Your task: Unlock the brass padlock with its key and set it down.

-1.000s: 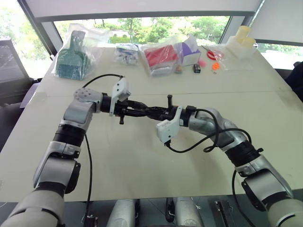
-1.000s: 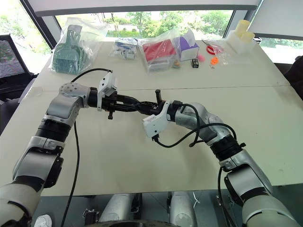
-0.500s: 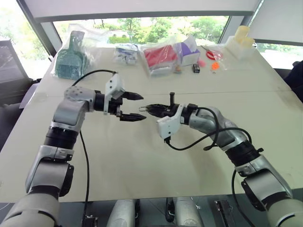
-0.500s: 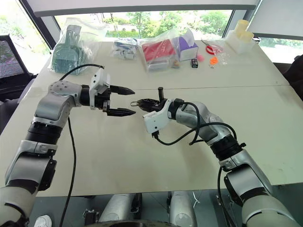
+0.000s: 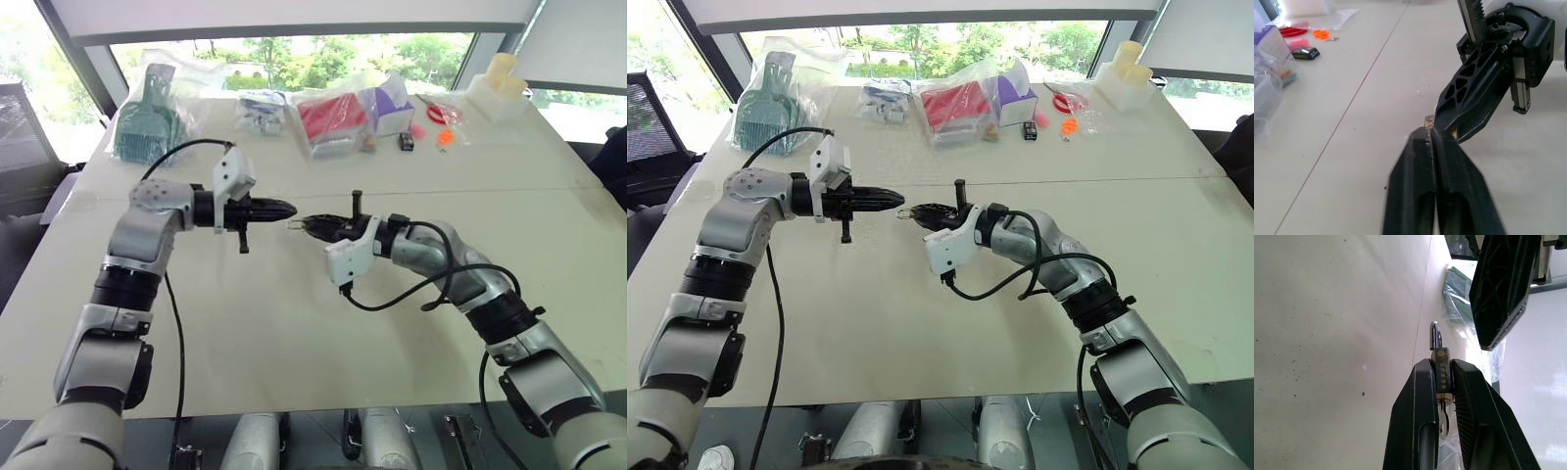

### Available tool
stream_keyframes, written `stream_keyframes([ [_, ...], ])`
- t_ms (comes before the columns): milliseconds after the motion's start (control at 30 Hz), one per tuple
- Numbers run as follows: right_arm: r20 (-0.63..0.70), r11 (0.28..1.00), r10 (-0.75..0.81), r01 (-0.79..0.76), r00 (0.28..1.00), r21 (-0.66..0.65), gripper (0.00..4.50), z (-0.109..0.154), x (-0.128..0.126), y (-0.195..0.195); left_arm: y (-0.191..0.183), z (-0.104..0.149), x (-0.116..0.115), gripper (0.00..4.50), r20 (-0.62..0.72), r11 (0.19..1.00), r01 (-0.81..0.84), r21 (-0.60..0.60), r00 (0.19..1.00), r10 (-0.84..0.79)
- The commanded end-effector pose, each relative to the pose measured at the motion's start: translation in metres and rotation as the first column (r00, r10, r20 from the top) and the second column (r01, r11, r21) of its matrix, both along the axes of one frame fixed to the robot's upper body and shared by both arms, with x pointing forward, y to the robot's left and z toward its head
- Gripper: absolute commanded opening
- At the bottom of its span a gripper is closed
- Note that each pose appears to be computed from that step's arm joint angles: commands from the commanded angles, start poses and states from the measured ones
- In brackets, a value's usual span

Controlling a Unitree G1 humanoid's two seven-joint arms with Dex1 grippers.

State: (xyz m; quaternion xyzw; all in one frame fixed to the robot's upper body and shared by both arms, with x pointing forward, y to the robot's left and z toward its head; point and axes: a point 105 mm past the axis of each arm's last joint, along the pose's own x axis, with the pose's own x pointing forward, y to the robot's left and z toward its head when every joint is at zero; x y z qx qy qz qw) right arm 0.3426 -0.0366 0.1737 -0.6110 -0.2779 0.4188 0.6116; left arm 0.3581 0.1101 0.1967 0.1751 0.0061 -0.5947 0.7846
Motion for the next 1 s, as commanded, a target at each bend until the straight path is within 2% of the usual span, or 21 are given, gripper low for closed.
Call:
stream_keyframes([
  [33,0.048,0.999,0.001,-0.003,0.999,0.054,0.06,0.02,0.001,0.0,-0.003,0.003,-0.005,0.02,0.031,1.0,0.028,0.01,0.999,-0.028],
  [200,0.047,0.999,-0.002,-0.001,0.999,0.054,0.06,0.021,0.001,0.0,-0.003,-0.013,-0.009,0.02,0.001,0.998,0.026,0.051,1.0,-0.026],
  [400,0.049,0.999,-0.002,-0.001,0.999,0.054,0.06,0.021,0.002,0.0,0.0,-0.03,0.002,0.02,0.002,0.996,-0.033,0.087,0.999,0.032],
  [567,0.05,0.998,0.002,-0.005,0.999,0.055,0.06,0.023,0.002,0.002,0.001,-0.024,0.019,0.02,0.035,0.994,-0.105,0.025,0.994,0.104],
  [667,0.045,0.998,0.003,-0.006,0.999,0.055,0.06,0.022,0.001,0.002,-0.002,-0.014,0.021,0.02,0.001,0.993,-0.109,-0.041,0.994,0.109],
  [1000,0.014,0.999,-0.015,0.014,1.0,0.047,0.06,0.013,0.002,-0.002,0.015,-0.023,0.015,0.02,-0.023,0.992,-0.13,0.004,0.991,0.13],
])
